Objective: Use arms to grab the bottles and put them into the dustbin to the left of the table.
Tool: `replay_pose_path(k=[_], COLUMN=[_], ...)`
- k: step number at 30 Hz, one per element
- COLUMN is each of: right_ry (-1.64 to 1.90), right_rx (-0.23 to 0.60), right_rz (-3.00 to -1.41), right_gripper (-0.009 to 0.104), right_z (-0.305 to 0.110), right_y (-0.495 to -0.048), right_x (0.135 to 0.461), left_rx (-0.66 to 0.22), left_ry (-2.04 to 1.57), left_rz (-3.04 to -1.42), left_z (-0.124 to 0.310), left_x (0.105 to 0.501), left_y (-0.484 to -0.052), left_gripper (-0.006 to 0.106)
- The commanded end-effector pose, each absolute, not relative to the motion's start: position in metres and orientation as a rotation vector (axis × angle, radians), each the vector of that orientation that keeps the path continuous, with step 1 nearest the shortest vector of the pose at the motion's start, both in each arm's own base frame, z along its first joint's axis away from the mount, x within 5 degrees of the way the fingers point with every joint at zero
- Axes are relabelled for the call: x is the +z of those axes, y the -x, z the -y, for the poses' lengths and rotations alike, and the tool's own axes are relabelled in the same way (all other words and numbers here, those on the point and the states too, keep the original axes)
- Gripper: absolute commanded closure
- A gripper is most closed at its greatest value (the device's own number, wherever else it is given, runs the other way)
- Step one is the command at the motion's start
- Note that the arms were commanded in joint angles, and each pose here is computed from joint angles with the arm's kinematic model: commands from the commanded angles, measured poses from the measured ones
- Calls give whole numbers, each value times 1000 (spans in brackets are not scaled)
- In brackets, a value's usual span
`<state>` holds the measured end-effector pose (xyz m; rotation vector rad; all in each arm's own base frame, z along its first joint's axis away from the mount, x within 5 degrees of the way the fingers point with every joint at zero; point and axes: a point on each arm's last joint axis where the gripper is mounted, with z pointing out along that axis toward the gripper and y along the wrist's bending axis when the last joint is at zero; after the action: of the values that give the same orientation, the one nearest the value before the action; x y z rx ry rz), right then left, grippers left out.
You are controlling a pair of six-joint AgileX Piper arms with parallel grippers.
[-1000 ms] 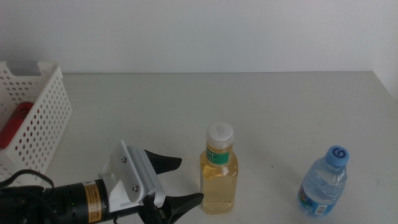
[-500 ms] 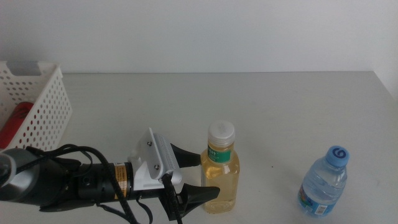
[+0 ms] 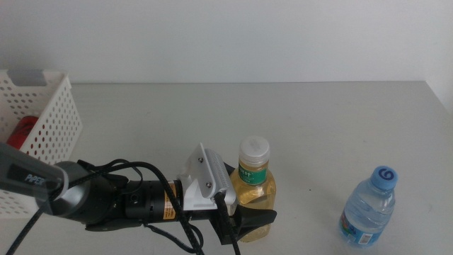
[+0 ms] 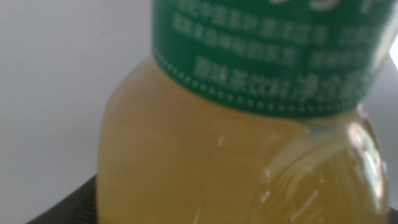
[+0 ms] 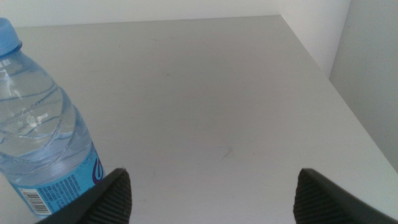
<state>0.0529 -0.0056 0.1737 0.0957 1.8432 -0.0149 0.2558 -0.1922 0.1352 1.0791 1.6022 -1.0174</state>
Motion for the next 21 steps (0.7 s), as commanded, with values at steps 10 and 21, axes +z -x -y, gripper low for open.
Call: replay_pose_path(k=[10,21], right_ry=[-66,-65], right_rx=[-41,-42], right_rz=[-1757,-1757], right_gripper=[28,28], right_z=[6,6], right_y=[-53,-53], right_x=[182,182], left_rx=[-1060,-1041], left_ry=[-940,-906], left_rz=[-1511,-1508], left_z=[203,202], left_x=[157,159], left_y=[-264,-267], left_gripper=[14,100])
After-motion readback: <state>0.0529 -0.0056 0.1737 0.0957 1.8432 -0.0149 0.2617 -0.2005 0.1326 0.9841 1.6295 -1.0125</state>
